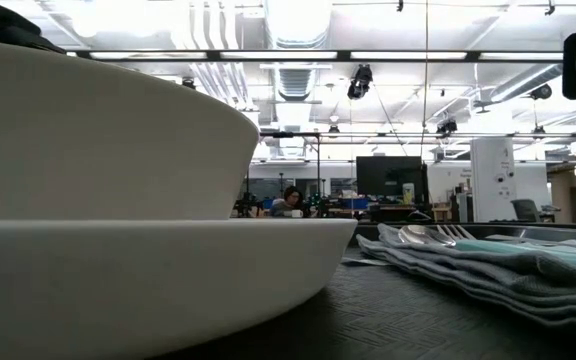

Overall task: Set up tray
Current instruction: Return to Home Position

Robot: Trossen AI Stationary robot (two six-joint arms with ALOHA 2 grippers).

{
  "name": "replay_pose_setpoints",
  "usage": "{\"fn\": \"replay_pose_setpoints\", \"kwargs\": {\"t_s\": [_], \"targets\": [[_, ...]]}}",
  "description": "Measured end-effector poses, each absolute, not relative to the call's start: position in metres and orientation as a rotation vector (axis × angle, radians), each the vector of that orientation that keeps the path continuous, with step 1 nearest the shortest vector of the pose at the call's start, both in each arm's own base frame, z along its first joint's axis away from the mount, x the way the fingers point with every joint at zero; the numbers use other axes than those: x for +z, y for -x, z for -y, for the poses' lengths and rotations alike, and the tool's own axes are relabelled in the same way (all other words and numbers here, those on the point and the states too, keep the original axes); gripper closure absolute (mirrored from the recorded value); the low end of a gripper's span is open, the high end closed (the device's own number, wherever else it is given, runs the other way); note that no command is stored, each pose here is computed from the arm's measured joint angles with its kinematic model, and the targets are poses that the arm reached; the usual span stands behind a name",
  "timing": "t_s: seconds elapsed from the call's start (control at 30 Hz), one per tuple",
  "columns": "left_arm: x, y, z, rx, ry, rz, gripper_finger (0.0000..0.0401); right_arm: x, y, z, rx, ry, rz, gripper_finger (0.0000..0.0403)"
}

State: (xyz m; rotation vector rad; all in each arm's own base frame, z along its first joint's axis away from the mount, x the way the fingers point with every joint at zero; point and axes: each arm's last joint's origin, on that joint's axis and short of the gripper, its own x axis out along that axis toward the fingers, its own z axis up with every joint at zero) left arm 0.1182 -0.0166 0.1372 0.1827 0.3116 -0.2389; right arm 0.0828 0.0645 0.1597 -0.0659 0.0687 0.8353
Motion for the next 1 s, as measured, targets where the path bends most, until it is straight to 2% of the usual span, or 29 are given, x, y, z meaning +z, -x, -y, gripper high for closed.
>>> {"fn": "replay_pose_setpoints", "kwargs": {"t_s": [0.47,1.0], "targets": [[0.1372,-0.1182,0.0166,-0.239,-0.183,-0.312,0.0307,0.1597,-0.0828,-0.0645,0.835,0.066,-0.069,0.0335],[0.1375,-0.1183,0.0166,-0.239,-0.183,-0.311,0.0307,0.1598,-0.0828,-0.0645,0.835,0.066,-0.068,0.0316]]}}
